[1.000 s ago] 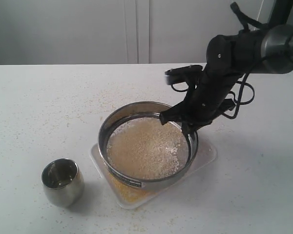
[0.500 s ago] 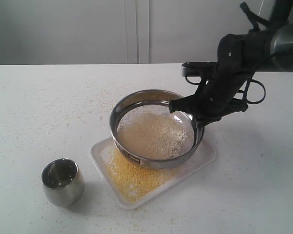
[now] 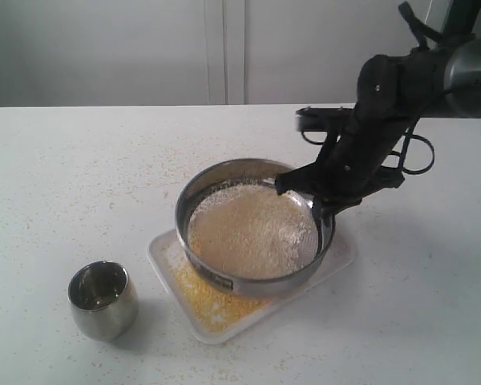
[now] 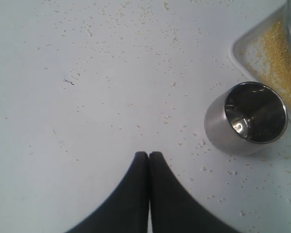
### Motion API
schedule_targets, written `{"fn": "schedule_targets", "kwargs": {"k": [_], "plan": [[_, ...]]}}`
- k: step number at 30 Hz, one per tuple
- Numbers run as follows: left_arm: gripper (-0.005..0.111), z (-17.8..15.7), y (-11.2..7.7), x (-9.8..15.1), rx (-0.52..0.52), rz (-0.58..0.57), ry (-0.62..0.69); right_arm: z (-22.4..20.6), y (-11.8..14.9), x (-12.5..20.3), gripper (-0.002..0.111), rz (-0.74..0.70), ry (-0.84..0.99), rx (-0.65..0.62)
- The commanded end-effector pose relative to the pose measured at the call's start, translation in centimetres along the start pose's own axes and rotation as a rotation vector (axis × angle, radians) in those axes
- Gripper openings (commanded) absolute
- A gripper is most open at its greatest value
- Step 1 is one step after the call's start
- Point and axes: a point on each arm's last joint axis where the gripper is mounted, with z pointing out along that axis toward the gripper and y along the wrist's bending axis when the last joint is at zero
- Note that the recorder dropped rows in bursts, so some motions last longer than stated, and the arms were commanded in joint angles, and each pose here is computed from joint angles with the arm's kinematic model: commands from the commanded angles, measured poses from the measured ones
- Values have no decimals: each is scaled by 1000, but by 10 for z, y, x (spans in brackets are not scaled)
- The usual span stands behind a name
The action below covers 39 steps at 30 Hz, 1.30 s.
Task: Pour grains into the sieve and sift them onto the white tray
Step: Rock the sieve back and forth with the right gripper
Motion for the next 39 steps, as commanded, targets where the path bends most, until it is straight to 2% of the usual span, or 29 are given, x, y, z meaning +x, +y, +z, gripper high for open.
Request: {"fn": "schedule_targets", "kwargs": {"k": [1, 2, 3, 5, 7, 8, 10, 12, 13, 15, 17, 19, 20, 22, 23, 25, 27, 28, 30, 32, 33, 35, 37, 39], "plan": [[0, 0, 0, 2, 2, -6, 5, -4, -12, -9, 0, 208, -85, 49], [0, 0, 0, 2, 2, -6, 5, -4, -13, -9, 0, 241, -83, 26], [0, 0, 0, 2, 2, -6, 5, -4, -8, -8, 0, 203, -62, -10], [0, 0, 0, 2, 2, -6, 5, -2, 12, 0, 0, 22, 5, -81], [0, 0, 0, 2, 2, -6, 5, -3, 18, 3, 0, -103, 15, -54], [0, 0, 0, 2, 2, -6, 5, -3, 14, 0, 0, -84, -15, -7], [0, 0, 0, 2, 2, -6, 5, -3, -2, -6, 0, 71, -73, 76], [0, 0, 0, 2, 2, -6, 5, -4, -10, -8, 0, 218, -89, 73], [0, 0, 0, 2, 2, -6, 5, -4, -8, -7, 0, 200, -75, 53], [0, 0, 0, 2, 2, -6, 5, -4, 12, 0, 0, 17, -12, -17], [0, 0, 0, 2, 2, -6, 5, -5, 19, 2, 0, -94, -7, -5], [0, 0, 0, 2, 2, -6, 5, -5, 10, -4, 0, -14, -68, 56], [0, 0, 0, 2, 2, -6, 5, -5, 1, -7, 0, 90, -95, 79], [0, 0, 0, 2, 2, -6, 5, -4, -6, -9, 0, 203, -103, 65], [0, 0, 0, 2, 2, -6, 5, -4, -3, -8, 0, 186, -81, 33], [0, 0, 0, 2, 2, -6, 5, -3, 14, 1, 0, 32, -2, -50], [0, 0, 0, 2, 2, -6, 5, -2, 19, 4, 0, -88, 26, -45], [0, 0, 0, 2, 2, -6, 5, -1, 15, 2, 0, -64, 0, -6], [0, 0, 0, 2, 2, -6, 5, -1, -1, -6, 0, 98, -64, 46], [0, 0, 0, 2, 2, -6, 5, 0, -6, -8, 0, 216, -70, 25], [0, 0, 0, 2, 2, -6, 5, 0, -3, -6, 0, 195, -47, -10], [0, 0, 0, 2, 2, -6, 5, 1, 16, 2, 0, 24, 26, -87], [0, 0, 0, 2, 2, -6, 5, -1, 24, 6, 0, -97, 45, -78], [0, 0, 0, 2, 2, -6, 5, -2, 15, -1, 0, -33, -26, -11]]}}
